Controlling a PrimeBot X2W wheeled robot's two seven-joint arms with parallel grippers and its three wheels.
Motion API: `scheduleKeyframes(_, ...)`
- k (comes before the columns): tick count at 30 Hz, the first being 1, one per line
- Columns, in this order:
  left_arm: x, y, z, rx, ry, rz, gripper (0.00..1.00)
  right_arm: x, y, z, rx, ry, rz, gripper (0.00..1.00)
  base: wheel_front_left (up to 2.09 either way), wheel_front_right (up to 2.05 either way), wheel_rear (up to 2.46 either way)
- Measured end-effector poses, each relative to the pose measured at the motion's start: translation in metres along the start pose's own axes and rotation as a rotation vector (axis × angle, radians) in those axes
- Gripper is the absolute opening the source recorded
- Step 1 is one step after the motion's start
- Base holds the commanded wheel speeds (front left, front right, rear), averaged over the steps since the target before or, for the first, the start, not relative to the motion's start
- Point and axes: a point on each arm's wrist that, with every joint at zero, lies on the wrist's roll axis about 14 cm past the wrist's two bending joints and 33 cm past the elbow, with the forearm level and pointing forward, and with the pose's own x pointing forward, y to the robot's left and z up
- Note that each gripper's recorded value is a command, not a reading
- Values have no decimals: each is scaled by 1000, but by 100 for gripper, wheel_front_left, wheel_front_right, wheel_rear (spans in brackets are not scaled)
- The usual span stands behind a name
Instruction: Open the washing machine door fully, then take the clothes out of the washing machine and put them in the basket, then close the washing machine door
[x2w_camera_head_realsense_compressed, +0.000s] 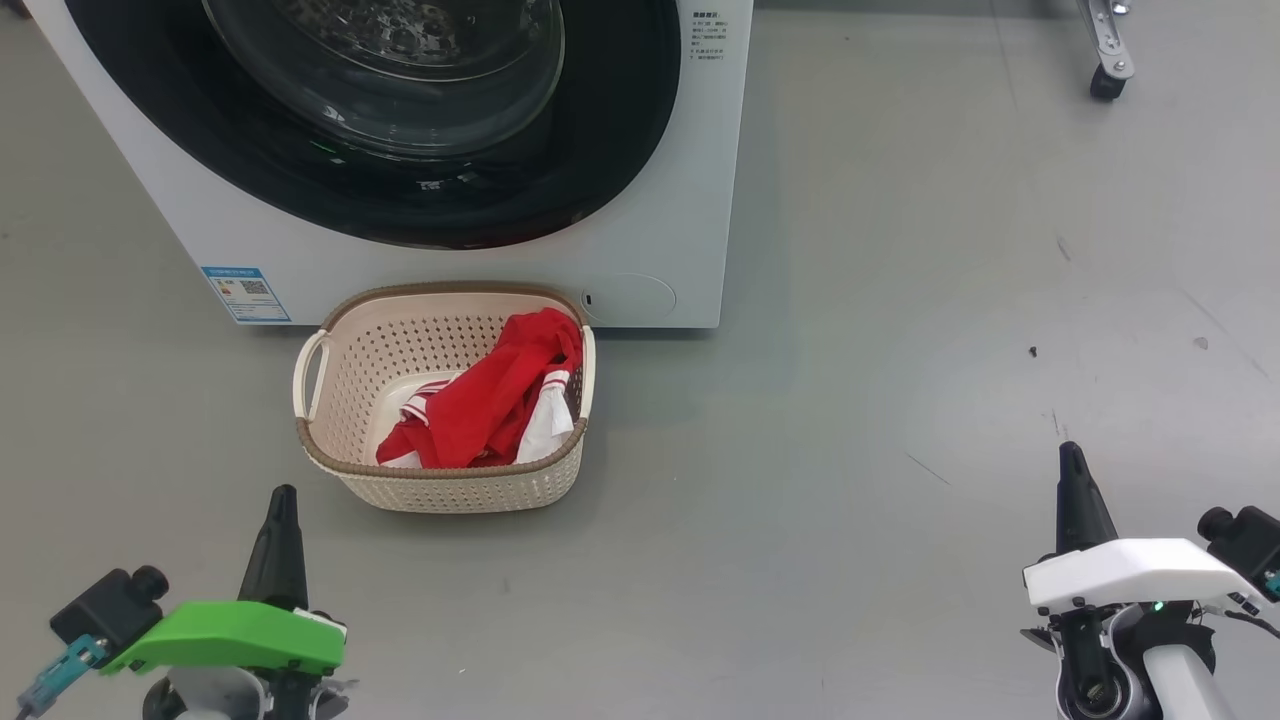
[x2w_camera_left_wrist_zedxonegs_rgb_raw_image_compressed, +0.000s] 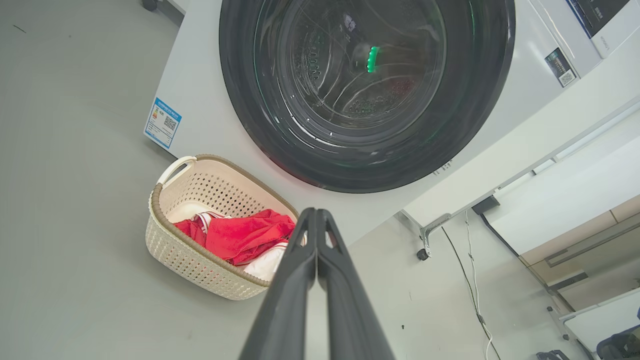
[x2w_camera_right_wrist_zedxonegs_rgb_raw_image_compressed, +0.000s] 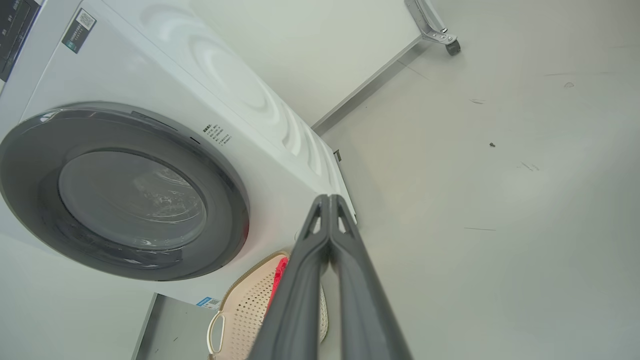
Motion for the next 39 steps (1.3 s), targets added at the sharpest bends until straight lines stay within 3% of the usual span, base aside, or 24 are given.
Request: scheduleKeyframes(39, -4, -3, 21, -468, -14, -9, 0, -8, -11, 22, 498, -14, -15, 0, 0, 0, 0)
